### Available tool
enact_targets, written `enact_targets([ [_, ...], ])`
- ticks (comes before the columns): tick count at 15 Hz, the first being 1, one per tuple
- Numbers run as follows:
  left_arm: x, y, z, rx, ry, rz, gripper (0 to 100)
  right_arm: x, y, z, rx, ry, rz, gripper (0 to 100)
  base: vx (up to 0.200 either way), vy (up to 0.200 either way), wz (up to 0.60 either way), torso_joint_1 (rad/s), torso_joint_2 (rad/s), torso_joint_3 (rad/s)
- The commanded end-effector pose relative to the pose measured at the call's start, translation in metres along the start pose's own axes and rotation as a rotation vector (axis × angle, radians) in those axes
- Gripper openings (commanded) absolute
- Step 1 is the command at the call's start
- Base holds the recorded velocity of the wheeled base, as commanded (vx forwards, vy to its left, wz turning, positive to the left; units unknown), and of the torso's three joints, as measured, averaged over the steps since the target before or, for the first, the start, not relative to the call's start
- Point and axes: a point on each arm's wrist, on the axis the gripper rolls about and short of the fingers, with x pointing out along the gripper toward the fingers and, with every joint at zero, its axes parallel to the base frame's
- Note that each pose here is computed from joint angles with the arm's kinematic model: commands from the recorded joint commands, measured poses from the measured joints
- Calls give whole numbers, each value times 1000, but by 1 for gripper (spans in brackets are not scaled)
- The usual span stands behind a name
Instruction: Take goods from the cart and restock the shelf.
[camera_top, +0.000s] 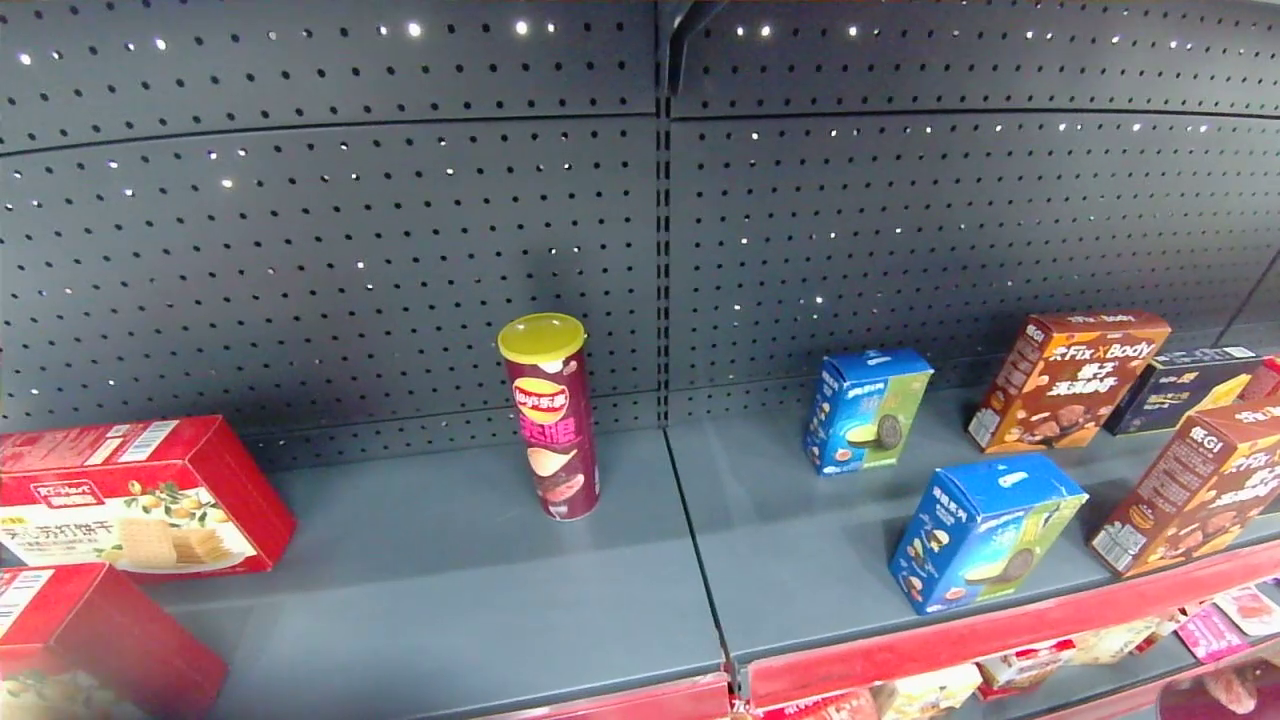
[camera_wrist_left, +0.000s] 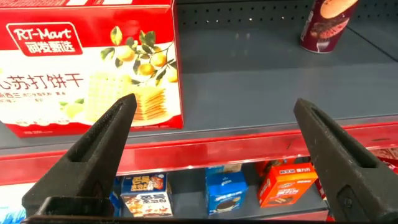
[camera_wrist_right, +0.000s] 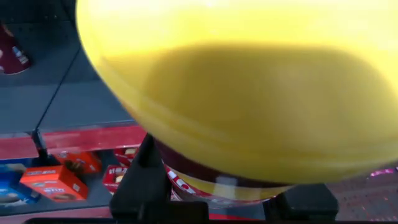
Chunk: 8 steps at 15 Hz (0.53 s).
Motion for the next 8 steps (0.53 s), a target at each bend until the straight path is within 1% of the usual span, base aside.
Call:
enact_targets([
  [1, 0, 0, 0, 0, 0, 0, 100, -2, 0, 7, -1, -29, -33, 0, 0, 0, 0, 0, 0, 0],
  [2, 0, 0, 0, 0, 0, 0, 100, -4, 0, 12, 0, -43, -36, 0, 0, 0, 0, 0, 0, 0],
  [3, 0, 0, 0, 0, 0, 0, 100, -8, 0, 19, 7, -52, -13, 0, 0, 0, 0, 0, 0, 0],
  [4, 0, 0, 0, 0, 0, 0, 100, -10, 1, 19, 7, -49, 16, 0, 0, 0, 0, 0, 0, 0],
  [7, 0, 0, 0, 0, 0, 0, 100, -11, 1, 14, 7, -38, 25, 0, 0, 0, 0, 0, 0, 0],
  [8, 0, 0, 0, 0, 0, 0, 100, -9, 1, 16, 6, -29, 34, 0, 0, 0, 0, 0, 0, 0],
])
